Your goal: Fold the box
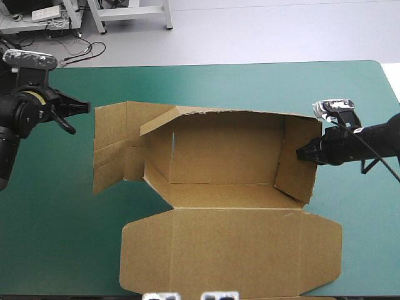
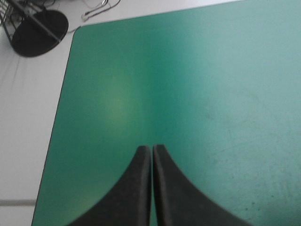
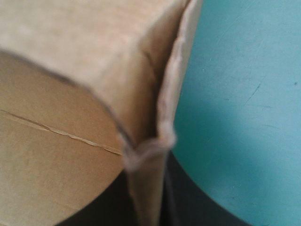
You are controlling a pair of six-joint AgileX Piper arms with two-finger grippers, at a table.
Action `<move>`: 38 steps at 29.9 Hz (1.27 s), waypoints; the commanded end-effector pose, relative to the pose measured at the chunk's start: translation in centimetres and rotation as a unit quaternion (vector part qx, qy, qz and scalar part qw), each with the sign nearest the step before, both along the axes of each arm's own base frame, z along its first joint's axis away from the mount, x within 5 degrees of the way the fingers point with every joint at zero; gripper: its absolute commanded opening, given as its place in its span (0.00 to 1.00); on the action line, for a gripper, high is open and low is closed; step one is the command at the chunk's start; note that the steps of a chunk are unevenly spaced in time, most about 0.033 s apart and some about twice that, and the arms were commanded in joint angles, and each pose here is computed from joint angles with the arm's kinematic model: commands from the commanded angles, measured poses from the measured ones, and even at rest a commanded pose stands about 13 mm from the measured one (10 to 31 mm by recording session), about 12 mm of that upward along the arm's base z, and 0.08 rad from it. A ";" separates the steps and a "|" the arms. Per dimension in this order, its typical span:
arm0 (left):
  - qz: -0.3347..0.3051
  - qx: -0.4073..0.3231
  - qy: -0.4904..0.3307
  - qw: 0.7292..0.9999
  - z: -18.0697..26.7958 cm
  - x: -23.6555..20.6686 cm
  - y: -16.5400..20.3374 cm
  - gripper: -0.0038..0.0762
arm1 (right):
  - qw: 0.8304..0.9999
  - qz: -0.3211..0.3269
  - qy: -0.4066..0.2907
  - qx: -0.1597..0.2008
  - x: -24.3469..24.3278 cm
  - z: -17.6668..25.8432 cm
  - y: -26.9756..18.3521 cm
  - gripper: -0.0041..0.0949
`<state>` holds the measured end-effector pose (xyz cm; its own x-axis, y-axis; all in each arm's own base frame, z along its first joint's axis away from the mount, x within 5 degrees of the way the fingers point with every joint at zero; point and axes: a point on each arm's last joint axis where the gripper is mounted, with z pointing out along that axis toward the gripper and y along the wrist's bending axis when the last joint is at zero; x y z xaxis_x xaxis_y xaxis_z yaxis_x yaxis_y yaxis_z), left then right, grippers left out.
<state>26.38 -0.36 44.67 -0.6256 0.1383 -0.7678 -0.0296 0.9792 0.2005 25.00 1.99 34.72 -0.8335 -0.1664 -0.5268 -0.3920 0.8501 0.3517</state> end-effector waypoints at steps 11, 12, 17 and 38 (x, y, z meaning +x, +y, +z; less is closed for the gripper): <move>-0.026 -0.045 0.059 0.997 -3.6 -0.5 0.4 0.05 | 0.996 0.041 0.040 -0.074 6.6 -3.2 6.2 0.04; -0.028 -0.042 0.058 0.997 -3.7 -0.5 0.4 0.05 | 0.996 0.034 0.033 -0.075 7.2 -3.4 6.4 0.04; -0.032 -0.032 0.054 0.998 -3.6 -0.4 0.5 0.05 | 0.997 -0.036 0.007 -0.074 9.0 -3.9 6.6 0.23; -0.021 -0.015 0.087 0.996 -5.5 1.6 1.7 0.05 | 0.991 -0.046 -0.048 -0.115 7.7 6.8 5.5 0.48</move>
<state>28.33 0.69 37.45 -0.8004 0.1620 -0.5771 0.0787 0.9829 0.1667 34.58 8.04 38.51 -0.8269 -0.2462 -0.5057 -0.3508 0.9285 0.1216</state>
